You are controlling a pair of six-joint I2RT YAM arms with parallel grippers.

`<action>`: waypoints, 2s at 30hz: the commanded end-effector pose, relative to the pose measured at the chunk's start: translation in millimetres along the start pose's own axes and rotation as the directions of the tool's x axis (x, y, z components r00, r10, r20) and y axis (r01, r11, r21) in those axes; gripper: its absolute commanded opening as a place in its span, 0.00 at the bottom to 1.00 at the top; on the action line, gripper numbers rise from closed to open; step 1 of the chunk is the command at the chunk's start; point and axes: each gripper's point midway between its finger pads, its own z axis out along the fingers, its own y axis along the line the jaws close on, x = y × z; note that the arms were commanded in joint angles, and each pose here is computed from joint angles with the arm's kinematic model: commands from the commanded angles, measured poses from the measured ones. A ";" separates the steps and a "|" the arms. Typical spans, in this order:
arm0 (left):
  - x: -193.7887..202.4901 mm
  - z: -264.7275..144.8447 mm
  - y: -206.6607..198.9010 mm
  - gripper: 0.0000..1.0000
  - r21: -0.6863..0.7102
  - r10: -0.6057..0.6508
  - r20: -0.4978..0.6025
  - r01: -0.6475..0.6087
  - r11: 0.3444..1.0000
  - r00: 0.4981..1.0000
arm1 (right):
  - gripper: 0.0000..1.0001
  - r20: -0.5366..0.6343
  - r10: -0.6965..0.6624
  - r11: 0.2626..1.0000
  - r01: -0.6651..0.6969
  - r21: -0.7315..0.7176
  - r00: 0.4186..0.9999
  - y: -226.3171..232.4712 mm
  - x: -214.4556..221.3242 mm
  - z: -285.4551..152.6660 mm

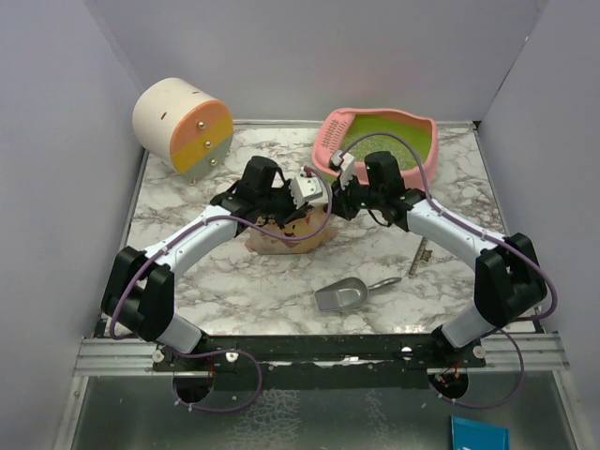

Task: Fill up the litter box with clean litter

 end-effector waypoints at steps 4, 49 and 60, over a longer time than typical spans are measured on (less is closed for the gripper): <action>-57.3 -25.4 29.2 0.17 -0.141 0.156 0.086 -0.143 0.980 0.984 | 0.01 -0.006 0.114 0.960 -0.108 0.258 0.994 -32.1 2.1 -26.7; -31.9 -37.7 14.2 0.47 0.288 0.023 0.207 -0.083 0.954 0.978 | 0.01 -0.033 0.105 0.952 -0.091 0.291 0.994 -31.2 -1.8 -45.7; 27.5 -17.2 48.5 0.45 0.119 0.068 -0.019 -0.065 0.991 0.998 | 0.01 -0.044 0.097 0.952 -0.080 0.297 0.994 -30.6 1.2 -48.7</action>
